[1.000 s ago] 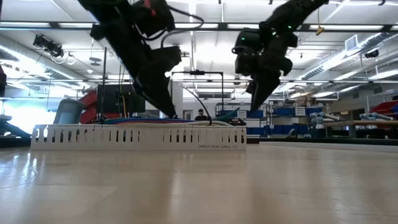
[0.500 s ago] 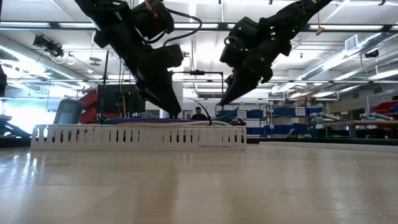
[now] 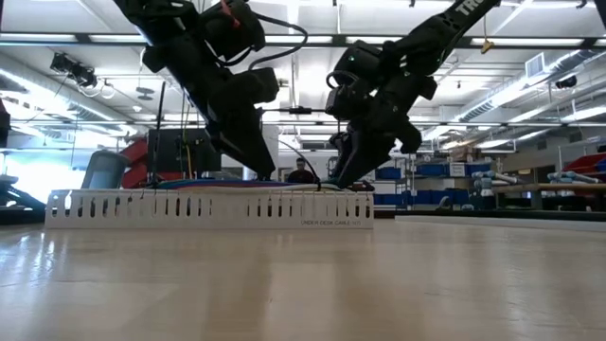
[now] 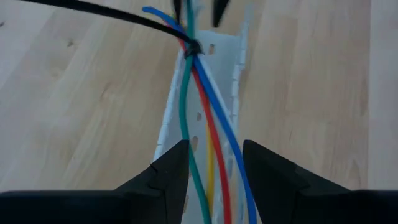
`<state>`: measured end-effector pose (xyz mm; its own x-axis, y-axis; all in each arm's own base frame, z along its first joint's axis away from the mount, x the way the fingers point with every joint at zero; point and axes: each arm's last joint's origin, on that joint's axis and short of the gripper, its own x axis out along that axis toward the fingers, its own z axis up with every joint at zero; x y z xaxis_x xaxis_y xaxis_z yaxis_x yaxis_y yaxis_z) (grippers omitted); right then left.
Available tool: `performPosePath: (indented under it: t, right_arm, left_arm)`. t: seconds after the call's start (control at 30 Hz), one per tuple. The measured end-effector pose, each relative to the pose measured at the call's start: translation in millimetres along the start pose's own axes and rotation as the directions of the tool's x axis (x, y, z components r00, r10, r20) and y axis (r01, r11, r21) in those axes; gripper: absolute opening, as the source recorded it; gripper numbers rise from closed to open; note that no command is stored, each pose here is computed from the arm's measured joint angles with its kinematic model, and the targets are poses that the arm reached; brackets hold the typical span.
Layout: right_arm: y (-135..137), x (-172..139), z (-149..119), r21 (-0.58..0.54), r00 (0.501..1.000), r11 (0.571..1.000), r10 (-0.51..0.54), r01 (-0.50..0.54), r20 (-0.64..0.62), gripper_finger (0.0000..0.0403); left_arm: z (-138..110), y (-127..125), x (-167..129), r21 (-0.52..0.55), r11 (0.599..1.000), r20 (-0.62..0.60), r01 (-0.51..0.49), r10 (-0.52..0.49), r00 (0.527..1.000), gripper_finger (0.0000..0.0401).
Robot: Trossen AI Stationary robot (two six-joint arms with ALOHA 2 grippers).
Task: Ziptie cables
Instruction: Put the zip tied cable wires into the white cable duct
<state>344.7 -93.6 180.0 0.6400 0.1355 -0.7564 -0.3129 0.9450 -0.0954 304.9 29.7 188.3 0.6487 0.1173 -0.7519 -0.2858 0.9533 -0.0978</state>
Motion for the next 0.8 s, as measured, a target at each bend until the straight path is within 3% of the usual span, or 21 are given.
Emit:
performPosePath:
  t: [0.17, 0.4, 0.7, 0.8]
  right_arm:
    - [-1.1, 0.6, 7.1, -0.035, 0.998, 0.999, -0.037, 0.039, 0.051, 0.011]
    - [-1.8, 9.7, 2.9, -0.043, 0.999, 0.998, -0.035, 0.037, 0.028, 0.0102]
    - [-0.9, 11.7, 6.2, -0.048, 0.997, 0.997, -0.056, 0.058, 0.048, 0.0018]
    - [-1.0, 9.8, 7.4, -0.043, 0.997, 0.997, -0.06, 0.063, 0.055, 0.0008]
  left_arm:
    - [0.1, 0.0, 0.0, 0.0, 1.0, 0.001, 0.0, 0.0, 1.0, 0.0161]
    - [0.4, -0.1, 0.0, 0.0, 1.0, 0.003, 0.001, -0.001, 1.0, 0.0161]
    - [0.6, -0.1, -0.1, -0.003, 1.0, 0.004, 0.001, -0.001, 1.0, 0.0161]
    - [0.7, -0.1, -0.3, -0.003, 1.0, 0.004, 0.0, 0.0, 1.0, 0.0161]
